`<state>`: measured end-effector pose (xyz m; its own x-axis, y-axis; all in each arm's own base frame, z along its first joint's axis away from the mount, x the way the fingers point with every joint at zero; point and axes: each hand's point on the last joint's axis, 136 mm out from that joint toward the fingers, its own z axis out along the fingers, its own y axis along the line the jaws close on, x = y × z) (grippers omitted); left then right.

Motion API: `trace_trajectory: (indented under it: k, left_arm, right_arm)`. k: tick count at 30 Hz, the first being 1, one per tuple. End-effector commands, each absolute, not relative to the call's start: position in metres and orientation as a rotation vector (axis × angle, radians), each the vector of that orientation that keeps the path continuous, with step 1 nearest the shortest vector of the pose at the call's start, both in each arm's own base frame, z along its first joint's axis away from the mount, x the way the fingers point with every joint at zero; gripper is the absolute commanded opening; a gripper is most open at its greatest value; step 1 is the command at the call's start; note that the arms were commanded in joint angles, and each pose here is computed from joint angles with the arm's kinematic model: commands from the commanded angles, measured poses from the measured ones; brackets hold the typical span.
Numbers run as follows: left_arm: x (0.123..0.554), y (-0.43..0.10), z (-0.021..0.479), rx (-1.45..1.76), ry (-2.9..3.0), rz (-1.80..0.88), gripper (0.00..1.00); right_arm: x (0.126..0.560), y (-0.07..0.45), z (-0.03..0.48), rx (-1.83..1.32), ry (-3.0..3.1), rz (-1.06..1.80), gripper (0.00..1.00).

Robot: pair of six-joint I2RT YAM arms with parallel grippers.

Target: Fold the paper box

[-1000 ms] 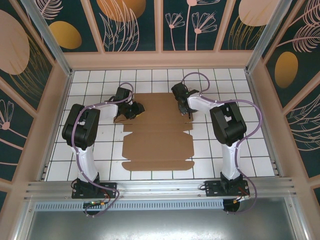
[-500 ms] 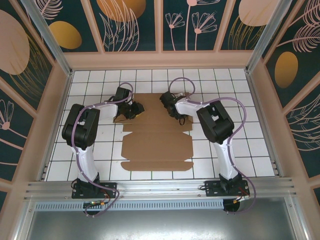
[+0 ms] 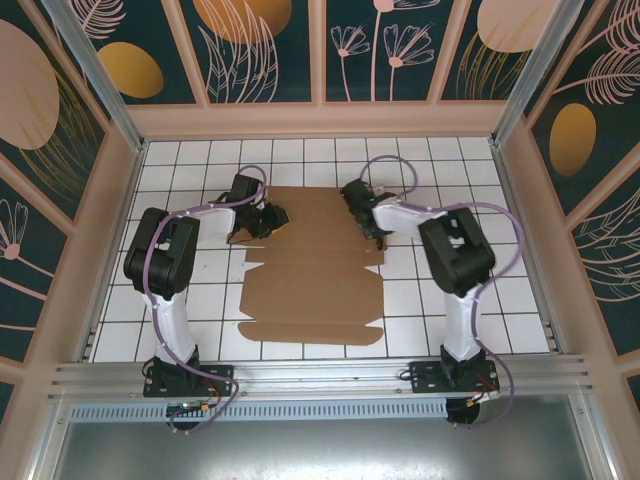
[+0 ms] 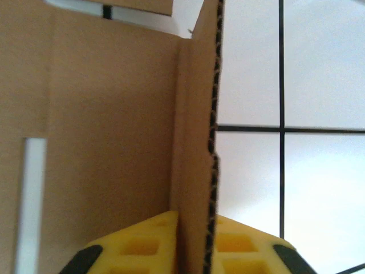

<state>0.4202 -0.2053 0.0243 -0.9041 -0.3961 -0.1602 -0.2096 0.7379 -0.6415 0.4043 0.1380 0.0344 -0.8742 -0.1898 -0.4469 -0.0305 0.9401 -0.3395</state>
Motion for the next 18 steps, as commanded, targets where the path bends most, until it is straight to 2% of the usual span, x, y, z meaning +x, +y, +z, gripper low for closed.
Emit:
trace_trajectory:
  k: [1,3,10,14,18]
  left_arm:
    - [0.414,-0.201,0.013,-0.508,2.693,-0.905,0.29]
    - [0.413,-0.201,0.012,-0.506,2.695,-0.906,0.29]
    - [0.415,-0.202,0.015,-0.503,2.690,-0.913,0.29]
    - [0.414,-0.202,0.012,-0.509,2.693,-0.918,0.29]
    - [0.413,-0.204,0.012,-0.511,2.694,-0.929,0.29]
  right_arm:
    - [0.407,0.155,0.048,-0.034,2.623,-0.075,0.08]
    - [0.408,0.152,0.053,-0.031,2.621,-0.088,0.00]
    - [0.416,0.162,0.070,-0.151,2.602,-0.384,0.00]
    - [0.412,0.197,0.069,-0.298,2.553,-0.574,0.00]
    - [0.406,0.230,0.057,-0.367,2.549,-0.592,0.00]
